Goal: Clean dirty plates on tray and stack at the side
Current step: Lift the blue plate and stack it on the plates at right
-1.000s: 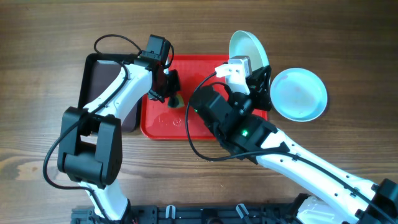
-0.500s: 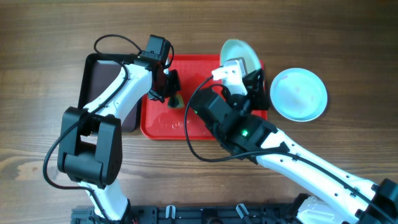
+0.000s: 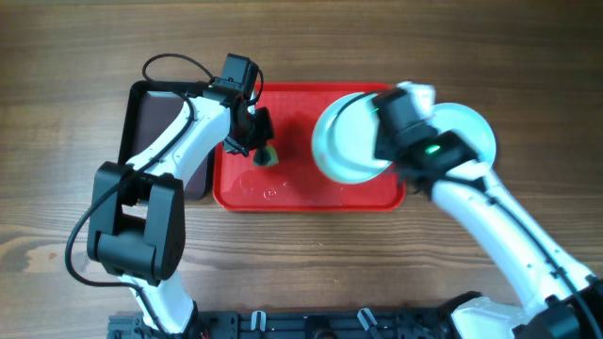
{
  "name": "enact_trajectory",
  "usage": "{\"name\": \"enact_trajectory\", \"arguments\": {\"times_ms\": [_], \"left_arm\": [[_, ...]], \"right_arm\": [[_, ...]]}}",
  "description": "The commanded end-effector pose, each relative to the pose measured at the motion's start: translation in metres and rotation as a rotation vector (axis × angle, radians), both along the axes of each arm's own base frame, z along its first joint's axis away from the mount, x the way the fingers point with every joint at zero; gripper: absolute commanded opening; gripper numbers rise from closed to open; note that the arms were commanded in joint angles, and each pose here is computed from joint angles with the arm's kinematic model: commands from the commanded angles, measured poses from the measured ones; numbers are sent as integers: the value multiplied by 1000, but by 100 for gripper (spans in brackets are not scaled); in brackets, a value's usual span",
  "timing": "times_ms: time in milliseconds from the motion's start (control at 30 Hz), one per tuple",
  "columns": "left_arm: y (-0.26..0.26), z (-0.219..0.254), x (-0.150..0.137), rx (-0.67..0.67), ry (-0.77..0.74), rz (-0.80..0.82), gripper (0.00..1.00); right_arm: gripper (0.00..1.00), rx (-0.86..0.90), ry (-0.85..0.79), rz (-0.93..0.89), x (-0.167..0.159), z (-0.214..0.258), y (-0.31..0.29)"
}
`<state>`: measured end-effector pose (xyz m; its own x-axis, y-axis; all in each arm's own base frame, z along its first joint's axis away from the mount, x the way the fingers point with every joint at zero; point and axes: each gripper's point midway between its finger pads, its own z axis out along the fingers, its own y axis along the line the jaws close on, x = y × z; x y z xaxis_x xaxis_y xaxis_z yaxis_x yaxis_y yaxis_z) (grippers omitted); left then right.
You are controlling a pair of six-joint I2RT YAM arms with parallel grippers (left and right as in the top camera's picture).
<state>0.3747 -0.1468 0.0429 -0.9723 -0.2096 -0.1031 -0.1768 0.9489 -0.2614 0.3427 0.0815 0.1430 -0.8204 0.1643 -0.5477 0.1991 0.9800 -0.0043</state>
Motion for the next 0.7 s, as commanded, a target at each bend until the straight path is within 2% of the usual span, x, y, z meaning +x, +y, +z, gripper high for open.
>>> {"name": "enact_trajectory", "arguments": {"times_ms": [0, 300, 667], "left_arm": [[-1, 12, 5, 2, -40, -19, 4], [-1, 13, 6, -1, -47, -19, 4], [-2, 12, 5, 0, -43, -21, 4]], "right_arm": [[4, 249, 41, -95, 6, -2, -24], [4, 283, 51, -406, -5, -27, -134], [4, 284, 60, -565, -20, -84, -183]]}}
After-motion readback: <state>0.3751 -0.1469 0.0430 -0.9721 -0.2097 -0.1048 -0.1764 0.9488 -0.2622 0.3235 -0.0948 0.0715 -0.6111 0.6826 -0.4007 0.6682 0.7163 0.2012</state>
